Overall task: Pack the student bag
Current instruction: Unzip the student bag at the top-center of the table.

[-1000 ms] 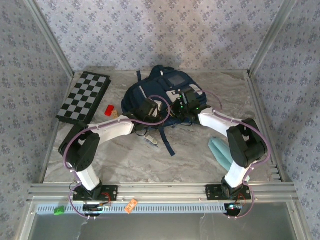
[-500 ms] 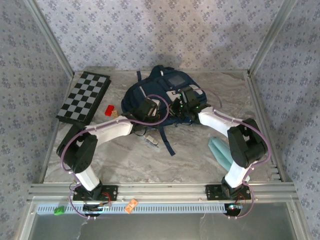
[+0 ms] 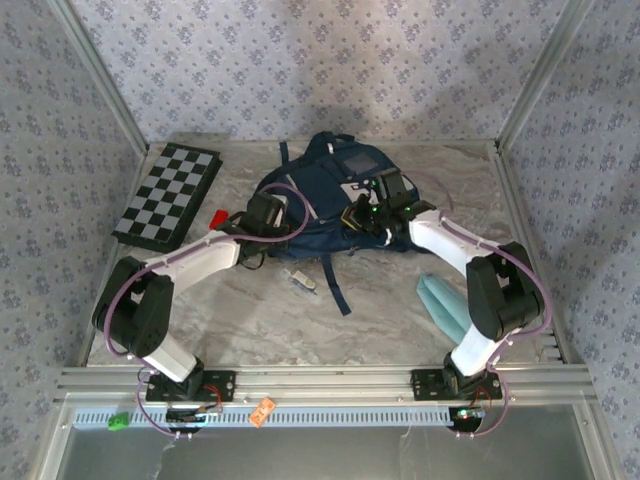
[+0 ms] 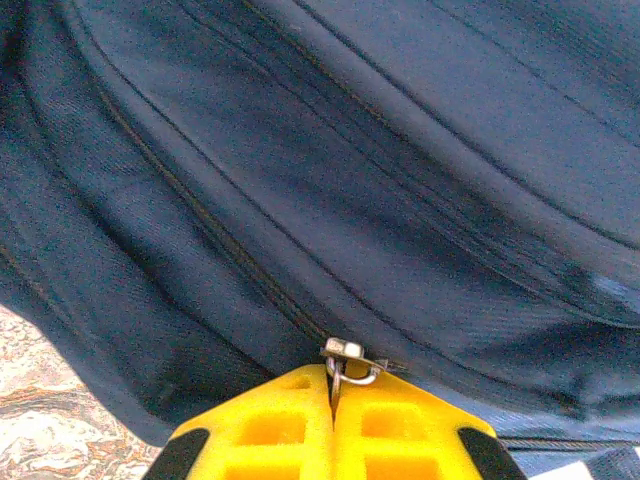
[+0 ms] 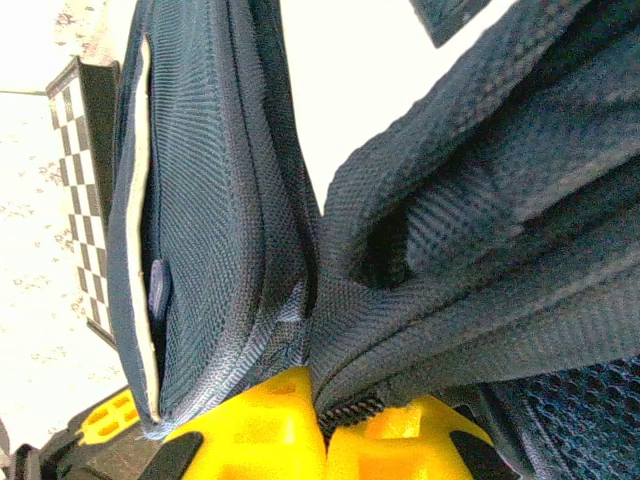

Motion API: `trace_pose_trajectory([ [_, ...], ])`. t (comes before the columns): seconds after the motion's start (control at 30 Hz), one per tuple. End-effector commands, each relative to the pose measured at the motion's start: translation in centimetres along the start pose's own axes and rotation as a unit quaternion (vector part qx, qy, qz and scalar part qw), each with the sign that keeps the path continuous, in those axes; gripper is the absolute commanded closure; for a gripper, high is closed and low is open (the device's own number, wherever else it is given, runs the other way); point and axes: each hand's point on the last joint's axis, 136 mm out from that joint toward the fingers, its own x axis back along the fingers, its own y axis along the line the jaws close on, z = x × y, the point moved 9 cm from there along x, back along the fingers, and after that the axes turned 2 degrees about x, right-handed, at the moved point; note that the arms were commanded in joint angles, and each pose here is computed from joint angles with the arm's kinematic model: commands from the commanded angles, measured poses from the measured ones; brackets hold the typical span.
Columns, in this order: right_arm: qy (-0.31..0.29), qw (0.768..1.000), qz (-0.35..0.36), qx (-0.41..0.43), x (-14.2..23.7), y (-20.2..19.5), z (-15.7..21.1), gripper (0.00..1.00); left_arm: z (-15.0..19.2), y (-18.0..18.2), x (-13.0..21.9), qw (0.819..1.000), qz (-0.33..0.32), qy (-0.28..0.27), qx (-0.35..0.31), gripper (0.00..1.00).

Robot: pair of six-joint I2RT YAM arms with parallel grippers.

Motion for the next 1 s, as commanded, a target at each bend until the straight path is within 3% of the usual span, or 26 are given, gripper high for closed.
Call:
trace_pose_trajectory([
  [0.0, -0.02, 0.998, -0.025, 0.055, 2.5, 2.0, -2.4, 1.0, 0.6, 0.0, 0.2, 1.0, -0.006, -0.002, 0.0, 1.0],
  [0.2, 0.005, 0.997, -0.018, 0.07, 1.2, 2.5, -5.6, 0.98, 0.8, -5.8, -0.4, 0.999, 0.023, 0.011, -0.022, 1.0],
  [0.33, 0.0, 0.998, -0.021, 0.066, 0.4, 2.4, -8.0, 0.76, 0.7, -9.8, -0.1, 0.998, 0.063, -0.005, -0.008, 1.0],
  [0.43, 0.017, 0.998, -0.009, 0.064, 0.2, 2.2, -8.6, 0.64, 0.1, -11.1, -0.6, 0.998, 0.053, 0.002, 0.016, 1.0],
  [0.53, 0.017, 0.998, -0.015, 0.052, 1.4, 2.0, -7.1, 0.5, -0.2, -10.8, -0.7, 1.0, 0.024, -0.002, 0.02, 1.0],
  [0.63, 0.016, 0.999, -0.046, 0.025, 2.1, 1.7, -4.4, 0.41, -0.2, -10.8, -0.4, 0.999, 0.035, -0.011, 0.01, 1.0],
  [0.8, 0.034, 0.997, -0.063, -0.016, -0.2, 0.6, -0.6, 0.37, -0.4, -11.0, -0.4, 0.999, 0.042, -0.009, 0.006, 1.0],
  [0.97, 0.033, 0.997, -0.063, -0.04, -2.8, 0.4, 0.4, 0.37, -0.3, -11.0, -0.5, 0.999, 0.046, -0.003, 0.009, 1.0],
])
